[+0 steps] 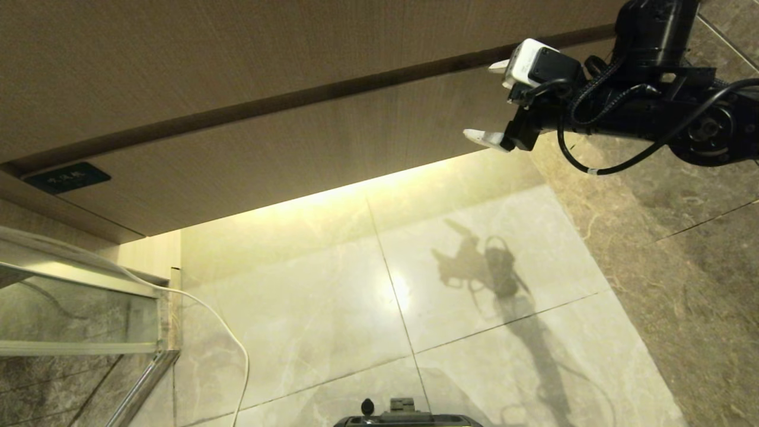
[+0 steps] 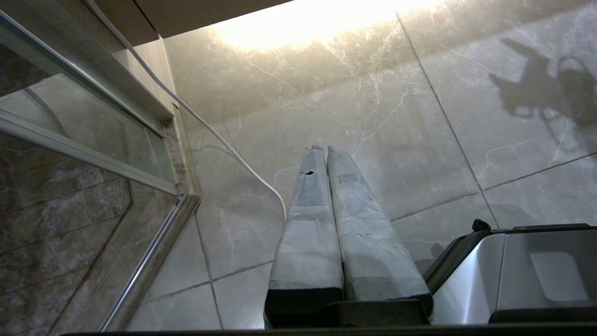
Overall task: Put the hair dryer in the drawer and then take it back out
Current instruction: Pull open the drawer
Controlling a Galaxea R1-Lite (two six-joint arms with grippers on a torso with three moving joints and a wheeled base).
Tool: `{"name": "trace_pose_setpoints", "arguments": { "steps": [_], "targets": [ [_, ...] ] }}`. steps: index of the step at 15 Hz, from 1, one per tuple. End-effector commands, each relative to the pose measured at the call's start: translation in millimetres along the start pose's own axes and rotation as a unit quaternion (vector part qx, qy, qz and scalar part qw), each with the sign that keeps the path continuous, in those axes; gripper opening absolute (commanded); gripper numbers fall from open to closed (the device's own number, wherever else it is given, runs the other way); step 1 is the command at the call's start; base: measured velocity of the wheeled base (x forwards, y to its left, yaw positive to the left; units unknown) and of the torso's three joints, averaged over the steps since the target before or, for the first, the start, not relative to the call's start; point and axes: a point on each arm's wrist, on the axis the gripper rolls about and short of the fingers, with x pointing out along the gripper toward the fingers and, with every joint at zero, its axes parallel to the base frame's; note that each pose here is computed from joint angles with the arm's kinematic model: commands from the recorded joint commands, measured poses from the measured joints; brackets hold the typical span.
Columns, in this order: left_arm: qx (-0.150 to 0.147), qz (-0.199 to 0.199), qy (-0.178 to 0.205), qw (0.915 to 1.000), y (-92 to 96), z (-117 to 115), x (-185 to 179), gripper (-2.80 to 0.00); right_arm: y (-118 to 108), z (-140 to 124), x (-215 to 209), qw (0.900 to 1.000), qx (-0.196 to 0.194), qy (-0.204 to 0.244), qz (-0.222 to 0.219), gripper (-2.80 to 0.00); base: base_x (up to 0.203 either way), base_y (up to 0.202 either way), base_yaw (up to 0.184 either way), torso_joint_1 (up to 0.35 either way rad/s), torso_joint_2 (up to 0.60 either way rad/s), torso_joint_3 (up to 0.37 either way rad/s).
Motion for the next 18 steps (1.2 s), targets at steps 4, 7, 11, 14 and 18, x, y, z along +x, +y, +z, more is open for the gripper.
{"name": "trace_pose_setpoints", "arguments": {
  "steps": [4,7,11,14,18],
  "targets": [
    [0.000,0.000,0.001,1.0000,0.0,0,0,-2.80,3,-10,26,1.000,-0.006,-0.007,-0.003,0.00,0.000,0.000,0.000,0.000,0.00,0.000],
    [0.000,0.000,0.001,1.0000,0.0,0,0,-2.80,4,-16,39,1.000,-0.008,-0.010,-0.007,0.00,0.000,0.000,0.000,0.000,0.00,0.000],
    [0.000,0.000,0.000,1.0000,0.0,0,0,-2.80,4,-22,52,1.000,-0.015,-0.020,-0.012,0.00,0.000,0.000,0.000,0.000,0.00,0.000],
    [0.000,0.000,0.001,1.0000,0.0,0,0,-2.80,5,-26,60,0.999,-0.020,-0.028,-0.025,0.00,0.000,0.000,0.000,0.000,0.00,0.000],
    [0.000,0.000,0.001,1.0000,0.0,0,0,-2.80,5,-30,65,0.998,-0.027,-0.037,-0.042,0.00,0.000,0.000,0.000,0.000,0.00,0.000]
  ]
}}
